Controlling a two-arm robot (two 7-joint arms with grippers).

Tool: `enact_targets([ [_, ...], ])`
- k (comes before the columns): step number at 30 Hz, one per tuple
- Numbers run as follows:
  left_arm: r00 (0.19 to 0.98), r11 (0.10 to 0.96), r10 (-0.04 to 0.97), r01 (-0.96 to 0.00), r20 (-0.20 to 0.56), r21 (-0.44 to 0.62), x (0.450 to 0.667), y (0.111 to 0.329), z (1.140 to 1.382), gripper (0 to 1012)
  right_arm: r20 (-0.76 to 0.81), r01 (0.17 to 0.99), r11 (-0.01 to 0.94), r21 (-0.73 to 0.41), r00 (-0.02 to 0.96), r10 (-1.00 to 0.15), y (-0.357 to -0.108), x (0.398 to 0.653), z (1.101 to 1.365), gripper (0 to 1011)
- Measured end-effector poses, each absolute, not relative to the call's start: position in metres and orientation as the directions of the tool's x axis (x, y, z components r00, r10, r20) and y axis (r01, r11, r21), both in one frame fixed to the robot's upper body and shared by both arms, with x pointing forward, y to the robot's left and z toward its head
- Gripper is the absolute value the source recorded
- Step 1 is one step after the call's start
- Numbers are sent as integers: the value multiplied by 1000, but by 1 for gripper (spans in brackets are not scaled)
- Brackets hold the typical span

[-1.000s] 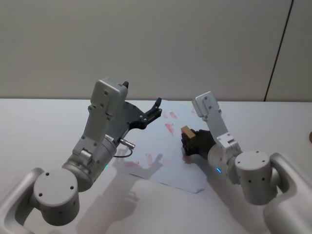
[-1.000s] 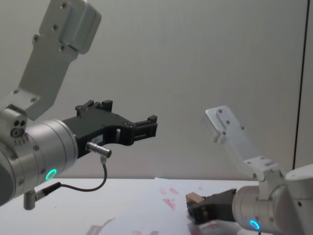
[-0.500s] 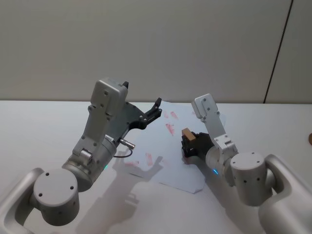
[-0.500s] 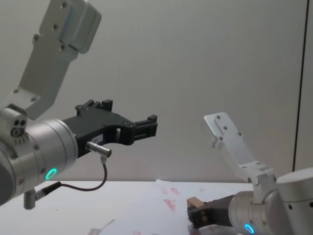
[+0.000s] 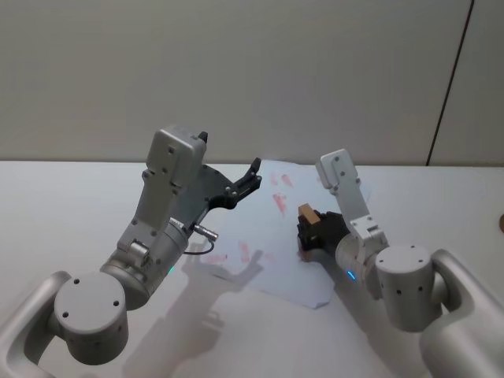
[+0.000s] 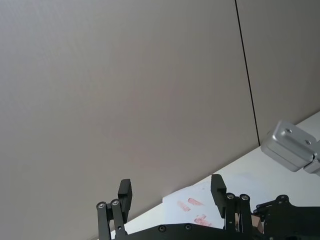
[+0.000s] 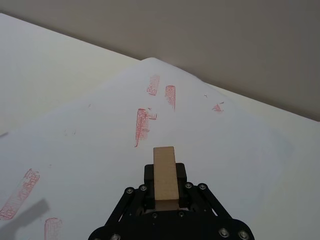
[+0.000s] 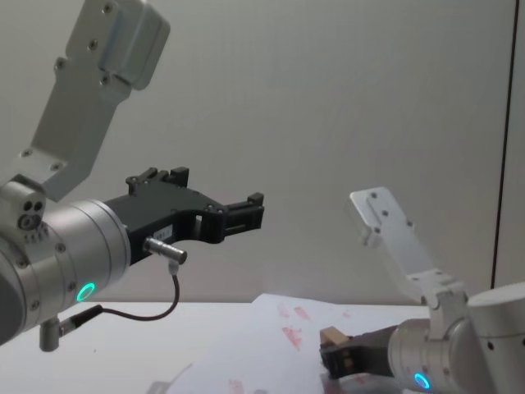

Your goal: Use the one hand to pick up the stamp and affix it onto the A4 paper.

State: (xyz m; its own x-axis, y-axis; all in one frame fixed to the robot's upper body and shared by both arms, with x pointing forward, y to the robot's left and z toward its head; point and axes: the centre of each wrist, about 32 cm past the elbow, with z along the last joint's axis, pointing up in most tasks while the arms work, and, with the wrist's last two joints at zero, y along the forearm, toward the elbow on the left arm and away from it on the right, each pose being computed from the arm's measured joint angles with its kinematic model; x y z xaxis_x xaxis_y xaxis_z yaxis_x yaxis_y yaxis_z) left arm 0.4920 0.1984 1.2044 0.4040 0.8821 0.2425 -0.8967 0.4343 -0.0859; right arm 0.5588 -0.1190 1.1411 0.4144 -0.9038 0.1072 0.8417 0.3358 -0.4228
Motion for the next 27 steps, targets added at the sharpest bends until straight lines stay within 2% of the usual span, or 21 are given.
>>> enact_targets([
  [14, 404, 434, 882, -897, 242, -86, 492, 198, 1204, 1003, 43, 873, 403, -275, 430, -902, -128, 560, 1178, 221],
  [27, 404, 434, 882, -897, 243, -86, 492, 198, 1204, 1003, -55, 867, 448, -219, 448, -892, -162, 527, 1208, 221],
])
